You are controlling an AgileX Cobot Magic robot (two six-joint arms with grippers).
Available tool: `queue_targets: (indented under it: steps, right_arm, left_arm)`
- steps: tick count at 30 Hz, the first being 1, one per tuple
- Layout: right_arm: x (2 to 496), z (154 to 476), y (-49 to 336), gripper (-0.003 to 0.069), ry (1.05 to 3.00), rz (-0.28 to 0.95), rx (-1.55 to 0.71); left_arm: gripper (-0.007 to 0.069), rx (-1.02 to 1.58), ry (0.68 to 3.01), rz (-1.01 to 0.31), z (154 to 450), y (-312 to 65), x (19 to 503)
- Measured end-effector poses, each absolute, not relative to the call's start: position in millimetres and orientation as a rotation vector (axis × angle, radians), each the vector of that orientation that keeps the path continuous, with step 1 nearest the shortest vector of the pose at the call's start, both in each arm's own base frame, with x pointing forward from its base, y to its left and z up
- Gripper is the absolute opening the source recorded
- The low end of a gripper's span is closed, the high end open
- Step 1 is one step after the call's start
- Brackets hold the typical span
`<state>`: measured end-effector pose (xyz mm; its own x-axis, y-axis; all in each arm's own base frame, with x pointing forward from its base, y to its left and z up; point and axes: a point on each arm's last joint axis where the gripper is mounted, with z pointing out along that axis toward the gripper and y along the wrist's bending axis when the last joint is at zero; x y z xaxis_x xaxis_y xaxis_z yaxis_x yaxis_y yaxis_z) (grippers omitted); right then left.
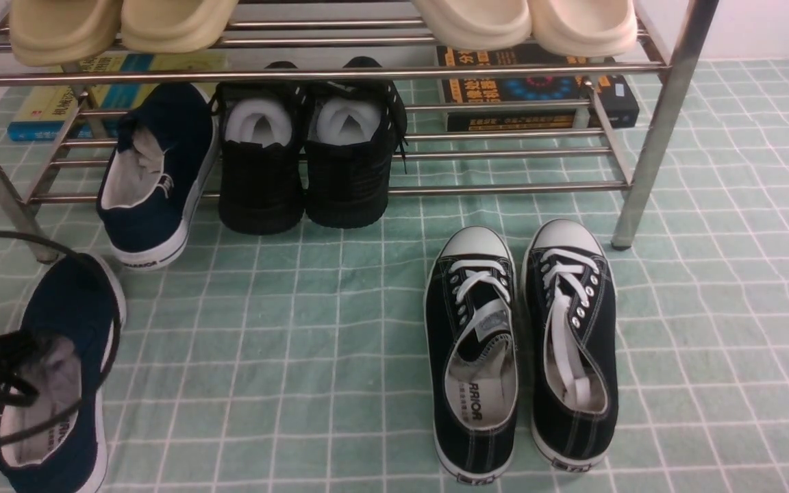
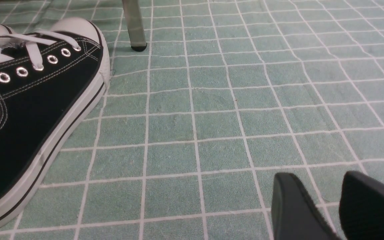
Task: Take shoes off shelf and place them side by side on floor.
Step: 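Set the held shoe down on the floor in front of the rack with the left gripper, then grasp the leftmost shoe on the bottom shelf of the shoe rack with the left gripper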
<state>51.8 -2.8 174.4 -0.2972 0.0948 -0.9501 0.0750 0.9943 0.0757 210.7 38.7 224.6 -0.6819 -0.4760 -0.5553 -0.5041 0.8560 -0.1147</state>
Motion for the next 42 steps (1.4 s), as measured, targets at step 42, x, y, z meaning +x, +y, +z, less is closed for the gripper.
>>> queue_targets:
  steps: [42]
  right_arm:
    - [51.8,174.4,-2.8,0.0239,1.874,0.019,0.123]
  left_arm:
    - [0.0316,-0.296,2.423,-0.296,239.4,27.9,380.5]
